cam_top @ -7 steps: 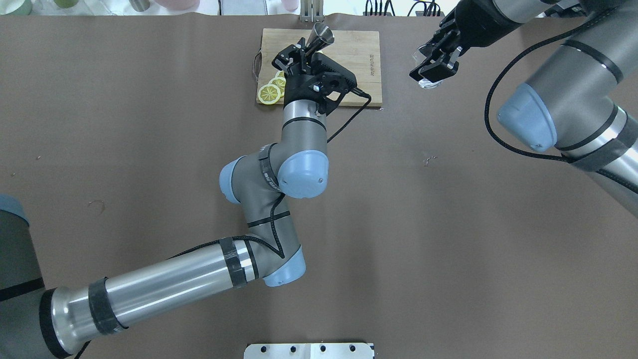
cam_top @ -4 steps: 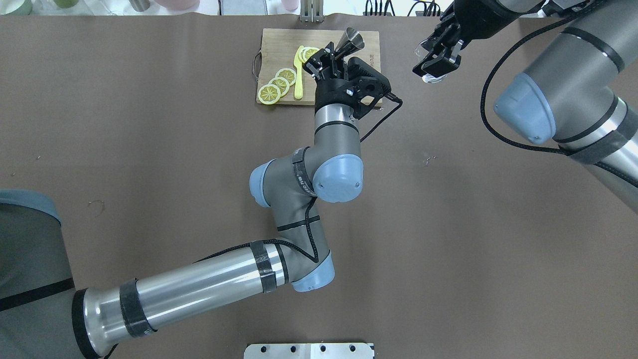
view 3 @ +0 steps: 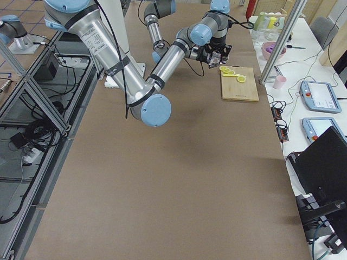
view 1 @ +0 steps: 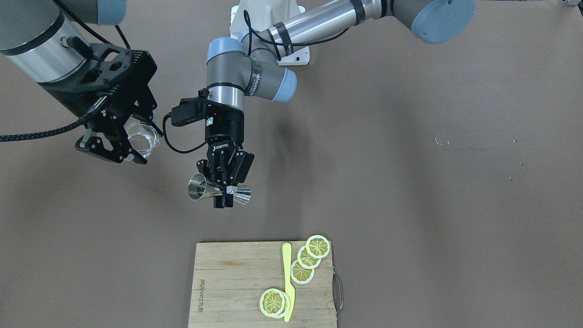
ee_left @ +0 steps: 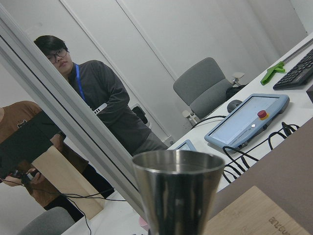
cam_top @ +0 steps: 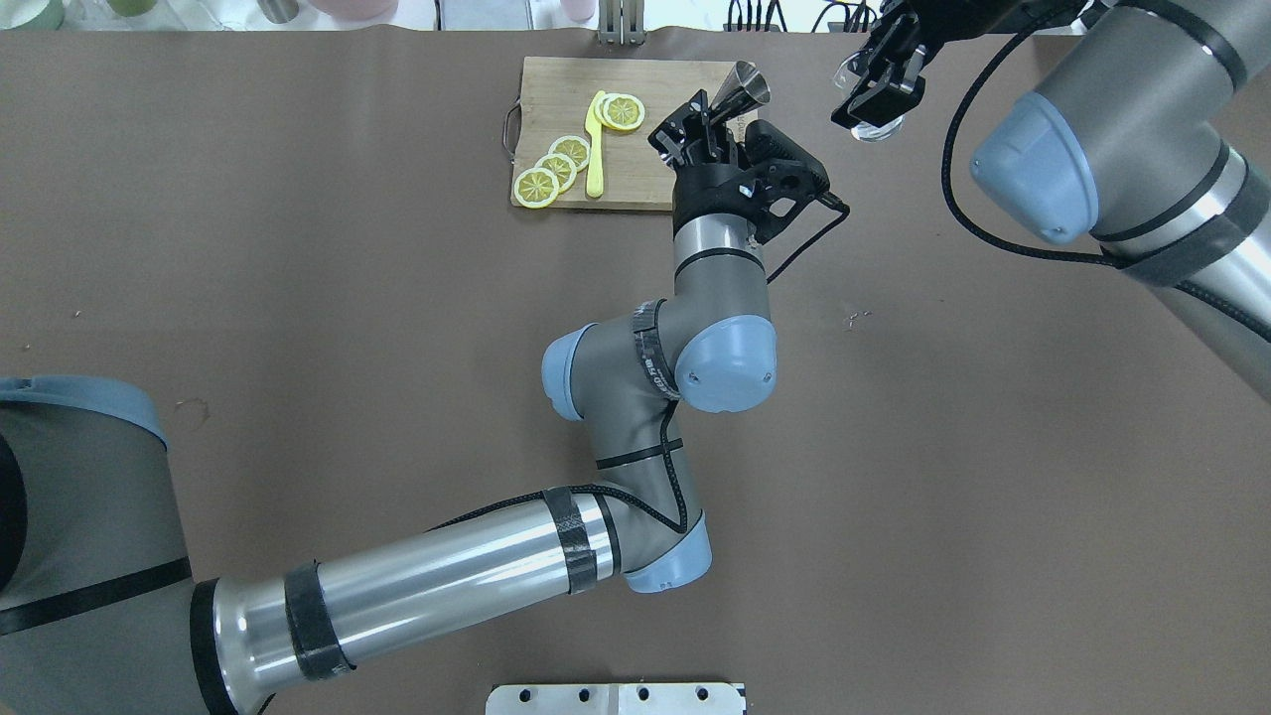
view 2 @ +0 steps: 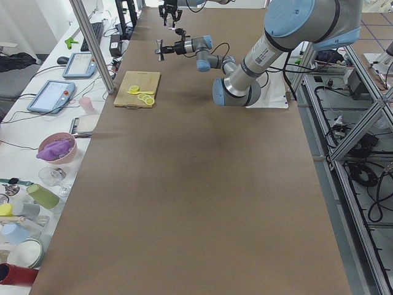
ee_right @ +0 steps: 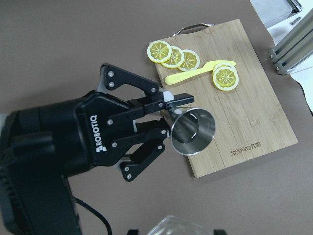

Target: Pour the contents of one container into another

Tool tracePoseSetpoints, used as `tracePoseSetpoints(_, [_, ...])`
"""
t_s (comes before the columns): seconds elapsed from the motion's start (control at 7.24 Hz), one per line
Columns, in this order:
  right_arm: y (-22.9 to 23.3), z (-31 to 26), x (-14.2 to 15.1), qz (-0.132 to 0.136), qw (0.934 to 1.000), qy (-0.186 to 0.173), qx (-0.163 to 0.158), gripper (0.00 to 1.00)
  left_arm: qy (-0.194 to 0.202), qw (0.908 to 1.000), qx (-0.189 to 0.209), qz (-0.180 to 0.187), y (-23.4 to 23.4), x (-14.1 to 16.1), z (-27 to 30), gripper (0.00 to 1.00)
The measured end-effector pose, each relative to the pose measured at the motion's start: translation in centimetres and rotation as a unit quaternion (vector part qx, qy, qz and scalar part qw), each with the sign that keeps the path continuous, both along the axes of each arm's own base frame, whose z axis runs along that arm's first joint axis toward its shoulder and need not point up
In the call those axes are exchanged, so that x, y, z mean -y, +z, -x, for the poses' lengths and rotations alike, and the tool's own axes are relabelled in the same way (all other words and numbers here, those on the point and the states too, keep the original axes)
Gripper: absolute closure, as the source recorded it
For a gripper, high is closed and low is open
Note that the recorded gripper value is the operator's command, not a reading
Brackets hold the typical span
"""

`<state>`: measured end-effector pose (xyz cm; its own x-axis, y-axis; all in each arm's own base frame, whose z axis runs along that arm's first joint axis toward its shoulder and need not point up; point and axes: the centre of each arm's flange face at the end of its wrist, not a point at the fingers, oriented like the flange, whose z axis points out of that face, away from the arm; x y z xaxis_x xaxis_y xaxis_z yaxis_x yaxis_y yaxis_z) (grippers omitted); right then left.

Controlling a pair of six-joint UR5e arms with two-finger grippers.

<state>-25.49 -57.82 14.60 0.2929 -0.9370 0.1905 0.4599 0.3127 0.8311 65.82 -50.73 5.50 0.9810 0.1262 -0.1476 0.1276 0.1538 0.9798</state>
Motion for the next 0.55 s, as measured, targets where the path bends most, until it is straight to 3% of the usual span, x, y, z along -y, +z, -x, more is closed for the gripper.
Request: tracePoseSetpoints(0.55, [-2.0, -0.4, 3.9, 0.024, 0.9995, 0.016, -0.013, 1.0, -0.011, 0.9954, -0.095, 0.013, 1.1, -0.6, -0.2, 1.0])
